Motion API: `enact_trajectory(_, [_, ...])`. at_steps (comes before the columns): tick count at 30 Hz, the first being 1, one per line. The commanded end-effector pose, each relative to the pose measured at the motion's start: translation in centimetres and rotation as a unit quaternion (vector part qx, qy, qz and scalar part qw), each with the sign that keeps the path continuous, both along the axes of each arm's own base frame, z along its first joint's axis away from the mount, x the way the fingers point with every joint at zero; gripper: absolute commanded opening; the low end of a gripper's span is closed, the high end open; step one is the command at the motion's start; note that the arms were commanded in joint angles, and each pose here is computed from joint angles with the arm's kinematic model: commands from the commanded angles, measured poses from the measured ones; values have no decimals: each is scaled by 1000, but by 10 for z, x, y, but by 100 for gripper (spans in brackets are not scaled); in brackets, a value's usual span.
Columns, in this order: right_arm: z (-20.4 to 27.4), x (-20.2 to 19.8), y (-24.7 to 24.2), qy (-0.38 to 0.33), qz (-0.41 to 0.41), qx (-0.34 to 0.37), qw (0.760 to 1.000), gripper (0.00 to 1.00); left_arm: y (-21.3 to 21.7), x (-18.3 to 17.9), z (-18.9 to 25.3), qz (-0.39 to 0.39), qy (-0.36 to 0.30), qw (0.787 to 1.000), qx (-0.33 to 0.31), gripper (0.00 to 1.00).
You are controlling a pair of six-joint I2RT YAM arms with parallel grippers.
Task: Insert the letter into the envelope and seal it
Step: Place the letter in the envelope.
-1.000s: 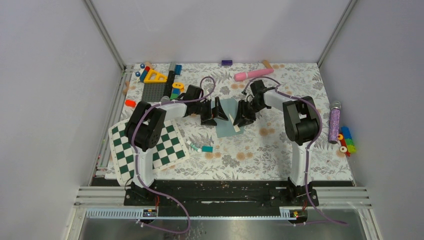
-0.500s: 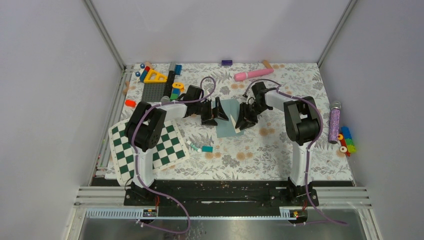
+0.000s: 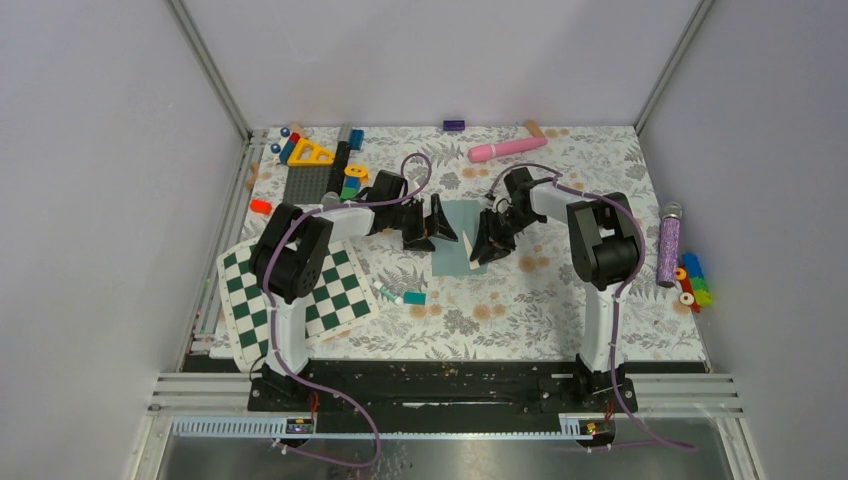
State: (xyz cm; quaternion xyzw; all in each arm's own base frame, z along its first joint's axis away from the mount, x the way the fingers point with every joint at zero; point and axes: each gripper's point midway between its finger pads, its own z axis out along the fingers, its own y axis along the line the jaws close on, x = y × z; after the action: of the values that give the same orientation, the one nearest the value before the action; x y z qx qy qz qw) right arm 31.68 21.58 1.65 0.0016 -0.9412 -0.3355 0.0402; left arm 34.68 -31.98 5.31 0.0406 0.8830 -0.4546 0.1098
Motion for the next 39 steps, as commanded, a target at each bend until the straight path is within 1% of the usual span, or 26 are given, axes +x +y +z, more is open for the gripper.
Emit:
enact_trajectory(1, [3, 5, 7, 15, -22, 33, 999, 37, 4, -4, -10, 10, -4, 1000, 28, 97])
enact_trajectory(9, [4, 16, 5, 18, -58, 67, 996, 29, 3, -5, -11, 8, -3, 1000, 29, 97])
enact_trajectory(15, [11, 18, 12, 27, -67, 105, 992, 27, 2, -6, -11, 6, -3, 1000, 29, 97])
enact_trajectory(21, [9, 19, 16, 36, -69, 120, 990, 26, 1, -6, -11, 4, -3, 1000, 28, 97])
enact_trajectory(23, [6, 19, 14, 34, -68, 110, 991, 25, 1, -6, -11, 5, -3, 1000, 29, 97])
enact_trajectory(26, [2, 18, 2, 16, -51, 61, 997, 24, 1, -7, -11, 5, -3, 1000, 28, 97])
enact_trajectory(33, [11, 27, -14, -47, -36, 7, 998, 24, 0, -7, -10, 4, -3, 1000, 27, 97])
enact_trajectory(36, [14, 28, -12, -49, -34, 13, 998, 24, 0, -7, -9, 3, -3, 1000, 26, 97])
enact_trajectory(39, [13, 26, -4, -29, -39, 41, 998, 21, 0, -7, -9, 3, -3, 1000, 26, 97])
